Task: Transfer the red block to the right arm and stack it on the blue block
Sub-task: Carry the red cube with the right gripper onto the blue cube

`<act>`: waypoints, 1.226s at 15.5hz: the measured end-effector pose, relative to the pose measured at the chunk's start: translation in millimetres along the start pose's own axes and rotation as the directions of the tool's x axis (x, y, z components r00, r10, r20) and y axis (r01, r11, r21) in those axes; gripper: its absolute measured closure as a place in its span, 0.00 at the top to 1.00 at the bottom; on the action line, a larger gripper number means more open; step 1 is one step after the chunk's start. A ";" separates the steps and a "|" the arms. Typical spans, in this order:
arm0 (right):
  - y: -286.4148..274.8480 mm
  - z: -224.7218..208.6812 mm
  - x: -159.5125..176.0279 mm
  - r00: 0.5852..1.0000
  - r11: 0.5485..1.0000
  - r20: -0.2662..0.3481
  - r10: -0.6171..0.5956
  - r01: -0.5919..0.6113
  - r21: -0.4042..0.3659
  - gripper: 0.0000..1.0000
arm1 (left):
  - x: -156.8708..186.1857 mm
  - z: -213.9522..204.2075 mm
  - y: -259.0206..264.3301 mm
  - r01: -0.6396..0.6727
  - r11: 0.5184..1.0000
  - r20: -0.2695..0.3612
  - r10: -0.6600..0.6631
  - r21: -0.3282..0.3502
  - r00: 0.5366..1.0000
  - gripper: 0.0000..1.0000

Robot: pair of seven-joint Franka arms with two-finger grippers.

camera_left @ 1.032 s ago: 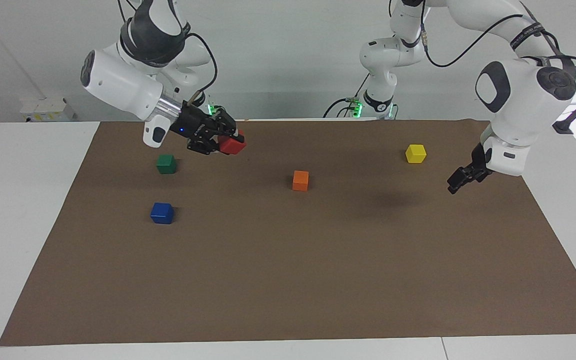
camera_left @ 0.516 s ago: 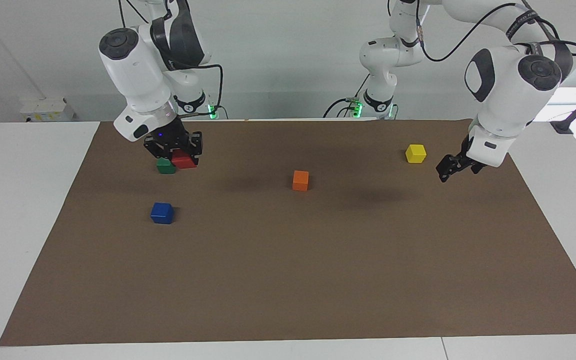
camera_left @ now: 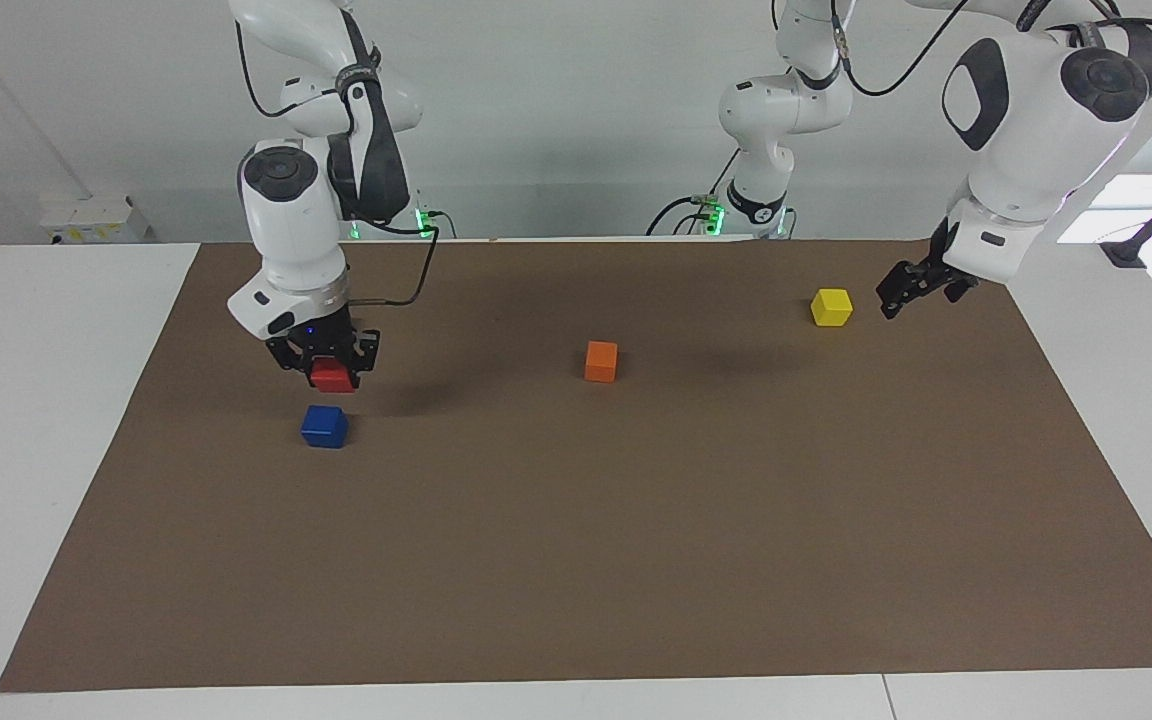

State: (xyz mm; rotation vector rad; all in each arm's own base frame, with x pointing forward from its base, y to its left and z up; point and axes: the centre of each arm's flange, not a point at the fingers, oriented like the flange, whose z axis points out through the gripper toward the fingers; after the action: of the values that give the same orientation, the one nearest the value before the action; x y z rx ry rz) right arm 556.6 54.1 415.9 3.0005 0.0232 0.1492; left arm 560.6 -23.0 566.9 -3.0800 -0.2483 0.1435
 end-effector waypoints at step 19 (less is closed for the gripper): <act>29.4 73.5 -10.3 0.989 0.999 -0.145 0.034 -0.030 0.031 0.56 | -30.8 -46.3 -0.2 -0.158 0.987 -0.053 0.158 -0.001 0.986 1.00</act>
State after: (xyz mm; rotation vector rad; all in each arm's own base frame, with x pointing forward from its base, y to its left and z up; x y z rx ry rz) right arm 554.0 14.8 346.6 3.0132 -0.0076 0.3736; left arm 534.7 -29.7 615.7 -3.1010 -0.0019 0.0672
